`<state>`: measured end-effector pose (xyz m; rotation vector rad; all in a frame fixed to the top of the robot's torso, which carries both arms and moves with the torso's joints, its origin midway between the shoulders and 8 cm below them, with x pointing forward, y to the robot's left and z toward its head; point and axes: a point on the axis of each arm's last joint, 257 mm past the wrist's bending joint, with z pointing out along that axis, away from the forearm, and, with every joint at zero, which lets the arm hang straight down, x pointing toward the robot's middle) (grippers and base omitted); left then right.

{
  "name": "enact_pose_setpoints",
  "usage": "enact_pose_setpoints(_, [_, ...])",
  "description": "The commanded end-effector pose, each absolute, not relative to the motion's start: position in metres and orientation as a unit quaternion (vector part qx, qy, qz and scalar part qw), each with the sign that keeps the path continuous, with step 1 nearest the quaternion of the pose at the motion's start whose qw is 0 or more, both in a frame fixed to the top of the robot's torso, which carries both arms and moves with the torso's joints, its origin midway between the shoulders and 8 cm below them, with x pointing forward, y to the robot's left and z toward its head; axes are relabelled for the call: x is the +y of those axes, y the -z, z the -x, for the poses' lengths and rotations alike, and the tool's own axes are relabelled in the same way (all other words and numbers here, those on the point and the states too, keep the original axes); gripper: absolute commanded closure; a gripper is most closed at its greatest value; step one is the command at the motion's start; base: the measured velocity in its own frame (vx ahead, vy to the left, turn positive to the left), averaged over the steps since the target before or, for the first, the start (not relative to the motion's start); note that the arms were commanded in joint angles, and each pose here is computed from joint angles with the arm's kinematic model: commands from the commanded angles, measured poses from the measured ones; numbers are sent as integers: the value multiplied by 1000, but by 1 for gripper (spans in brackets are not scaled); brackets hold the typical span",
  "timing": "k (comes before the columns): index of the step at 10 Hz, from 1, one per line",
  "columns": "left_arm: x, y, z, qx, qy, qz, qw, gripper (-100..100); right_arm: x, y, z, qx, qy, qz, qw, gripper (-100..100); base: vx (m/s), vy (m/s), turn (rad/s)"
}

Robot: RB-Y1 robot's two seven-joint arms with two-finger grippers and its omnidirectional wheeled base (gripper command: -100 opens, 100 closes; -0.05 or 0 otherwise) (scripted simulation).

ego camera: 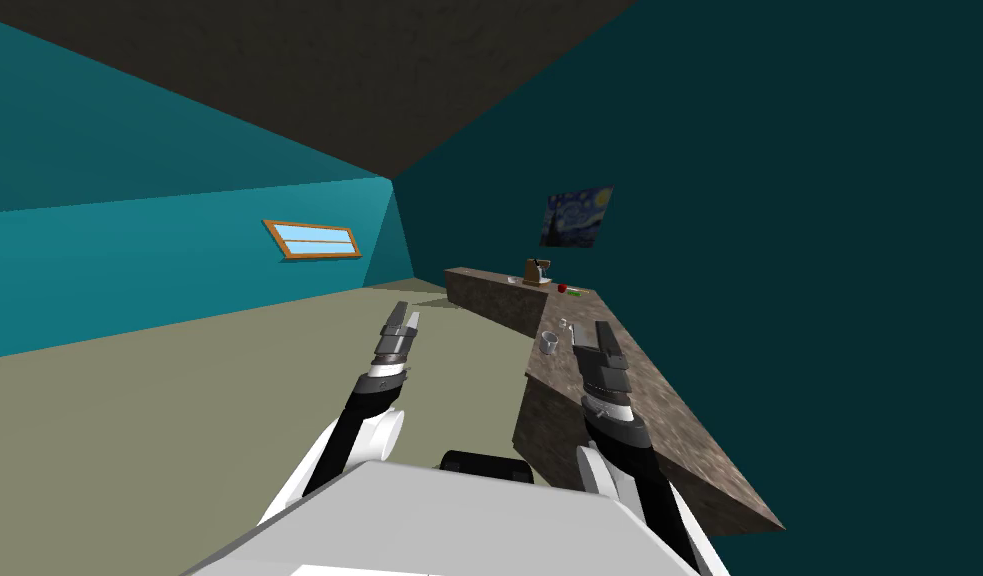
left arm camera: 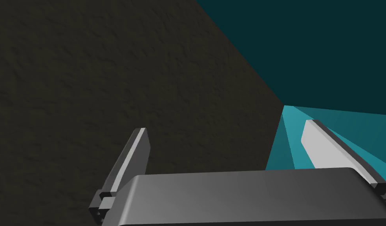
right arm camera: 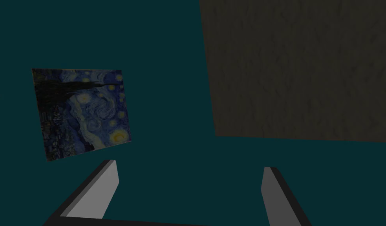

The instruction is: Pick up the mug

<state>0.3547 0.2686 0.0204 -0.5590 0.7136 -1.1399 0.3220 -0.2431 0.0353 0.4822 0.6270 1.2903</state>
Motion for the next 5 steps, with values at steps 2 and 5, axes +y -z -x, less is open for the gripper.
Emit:
enact_pose_setpoints(2, [269,-20,-355,326,521,255,746,0,-245,-19,-325,321,-567,-214,728,-100,16,20,23])
enact_pose_setpoints(5, [269,-20,-355,326,521,255,746,0,-251,7,-328,379,-535,-206,727,-100,24,32,27])
